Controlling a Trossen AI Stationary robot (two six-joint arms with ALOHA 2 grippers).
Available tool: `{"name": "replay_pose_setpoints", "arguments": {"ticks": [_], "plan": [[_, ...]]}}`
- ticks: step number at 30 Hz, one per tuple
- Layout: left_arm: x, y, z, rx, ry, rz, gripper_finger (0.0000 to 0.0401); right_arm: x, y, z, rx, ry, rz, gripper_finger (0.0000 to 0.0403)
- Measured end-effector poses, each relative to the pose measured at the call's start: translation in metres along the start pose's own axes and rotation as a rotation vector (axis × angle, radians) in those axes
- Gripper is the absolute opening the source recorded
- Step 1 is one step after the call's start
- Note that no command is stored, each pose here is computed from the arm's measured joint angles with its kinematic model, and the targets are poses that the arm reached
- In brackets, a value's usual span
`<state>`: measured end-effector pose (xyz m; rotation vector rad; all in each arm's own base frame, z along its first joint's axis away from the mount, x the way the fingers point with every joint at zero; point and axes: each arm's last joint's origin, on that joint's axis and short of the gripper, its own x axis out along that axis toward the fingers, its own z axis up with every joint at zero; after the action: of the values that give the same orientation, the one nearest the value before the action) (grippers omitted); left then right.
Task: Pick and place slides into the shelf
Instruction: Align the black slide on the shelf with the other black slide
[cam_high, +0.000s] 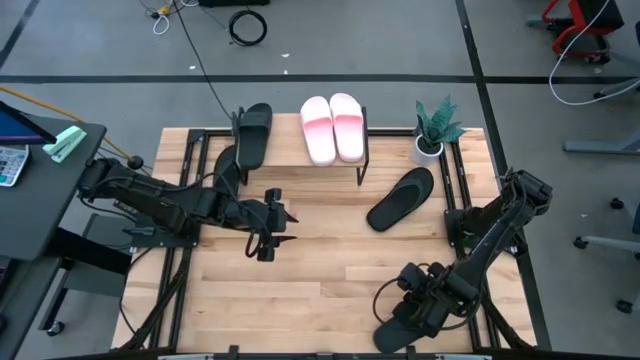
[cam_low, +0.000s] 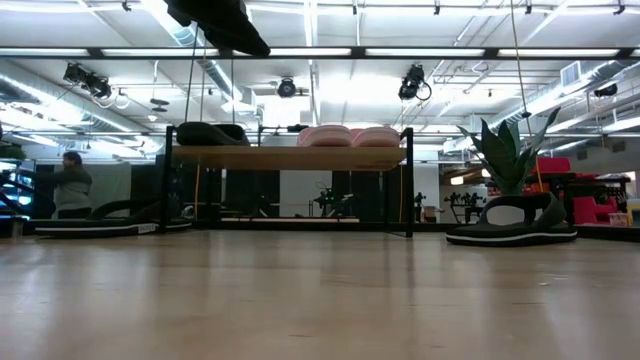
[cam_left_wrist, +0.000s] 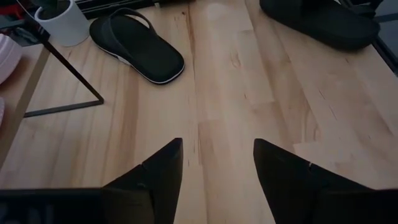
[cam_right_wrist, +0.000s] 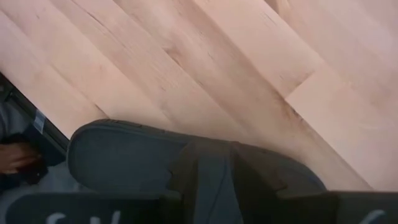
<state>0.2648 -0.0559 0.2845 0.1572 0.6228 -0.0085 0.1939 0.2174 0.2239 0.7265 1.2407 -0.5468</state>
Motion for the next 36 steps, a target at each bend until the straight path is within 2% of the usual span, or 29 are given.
{"name": "replay_pose_setpoints", "arguments": {"ticks": [32, 36], "plan": [[0.000, 0.000, 0.000, 0.000, 0.000, 0.000, 0.0201, 0.000, 0.000, 0.000, -0.018, -0.009, 0.004, 0.0099], [0.000, 0.000, 0.000, 0.000, 0.000, 0.000, 0.0195, -0.001, 0.010, -0.003, -0.002, 0.083, 0.102, 0.0099]]}}
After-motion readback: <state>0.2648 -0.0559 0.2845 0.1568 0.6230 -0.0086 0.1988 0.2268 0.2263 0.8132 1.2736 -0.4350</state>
